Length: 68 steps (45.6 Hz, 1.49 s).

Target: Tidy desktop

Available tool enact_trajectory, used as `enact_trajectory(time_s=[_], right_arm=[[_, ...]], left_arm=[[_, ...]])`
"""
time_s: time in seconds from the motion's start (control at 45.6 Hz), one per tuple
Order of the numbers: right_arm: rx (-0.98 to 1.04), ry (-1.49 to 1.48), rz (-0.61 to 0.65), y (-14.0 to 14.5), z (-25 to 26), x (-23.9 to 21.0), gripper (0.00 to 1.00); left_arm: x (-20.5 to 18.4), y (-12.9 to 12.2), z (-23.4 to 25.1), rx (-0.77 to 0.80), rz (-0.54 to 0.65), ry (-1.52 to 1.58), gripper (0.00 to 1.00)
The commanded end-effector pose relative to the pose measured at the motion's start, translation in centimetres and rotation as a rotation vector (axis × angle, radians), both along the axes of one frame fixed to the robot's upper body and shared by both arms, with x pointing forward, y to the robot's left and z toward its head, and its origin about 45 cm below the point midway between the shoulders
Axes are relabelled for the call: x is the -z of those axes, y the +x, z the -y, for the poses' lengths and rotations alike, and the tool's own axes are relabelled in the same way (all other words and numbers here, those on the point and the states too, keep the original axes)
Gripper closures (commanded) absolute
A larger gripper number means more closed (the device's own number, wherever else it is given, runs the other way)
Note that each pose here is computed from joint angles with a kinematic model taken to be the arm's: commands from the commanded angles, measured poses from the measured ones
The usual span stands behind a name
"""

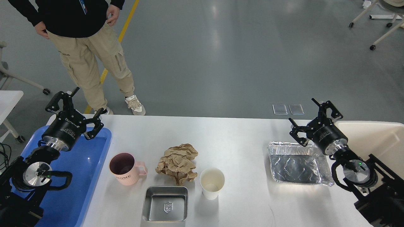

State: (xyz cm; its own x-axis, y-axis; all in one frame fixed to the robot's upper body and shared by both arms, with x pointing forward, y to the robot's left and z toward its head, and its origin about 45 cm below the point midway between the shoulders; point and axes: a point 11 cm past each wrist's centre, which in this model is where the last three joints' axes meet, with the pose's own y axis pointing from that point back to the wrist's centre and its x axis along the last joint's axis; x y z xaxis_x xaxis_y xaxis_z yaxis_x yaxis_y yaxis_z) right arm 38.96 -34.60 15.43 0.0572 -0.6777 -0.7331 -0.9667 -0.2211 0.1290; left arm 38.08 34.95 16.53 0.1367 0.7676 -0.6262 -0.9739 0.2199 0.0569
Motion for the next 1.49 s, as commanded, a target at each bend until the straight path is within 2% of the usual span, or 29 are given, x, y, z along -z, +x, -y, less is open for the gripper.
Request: enact_trajectory(time_s=[0.0, 0.438, 0.745, 1.073, 1.183, 1.468], right_arm=[[0.003, 0.002, -0.002, 0.0, -0.1, 0.0, 0.00], [0.002, 0.006, -0.006, 0.0, -0.3, 0.2, 0.00], [-0.031, -0.002, -0.006, 0.4, -1.5, 0.1, 0.00], [-0.036, -0.003, -0.003, 0.6, -1.8, 0.0, 0.00], [-0.023, -0.001, -0.005, 0.7, -1.7, -0.1, 0.00], [-0.017, -0.004, 0.003, 1.0, -1.4, -0.6, 0.00]], left_arm=[[0.0, -0.1, -0.4, -0.009, -0.003, 0.003, 0.03], [-0.7, -0.1, -1.8, -0.083, 0.038, -0.057, 0.03], [0.1, -0.7, -2.5, -0.121, 0.016, -0.048, 0.03], [-1.6, -0.5, -4.5, -0.167, 0.080, -0.097, 0.03], [-1.6, -0.8, -5.2, -0.216, 0.100, -0.141, 0.03], [0.1, -2.2, -5.2, -0.202, 0.066, -0.125, 0.03]])
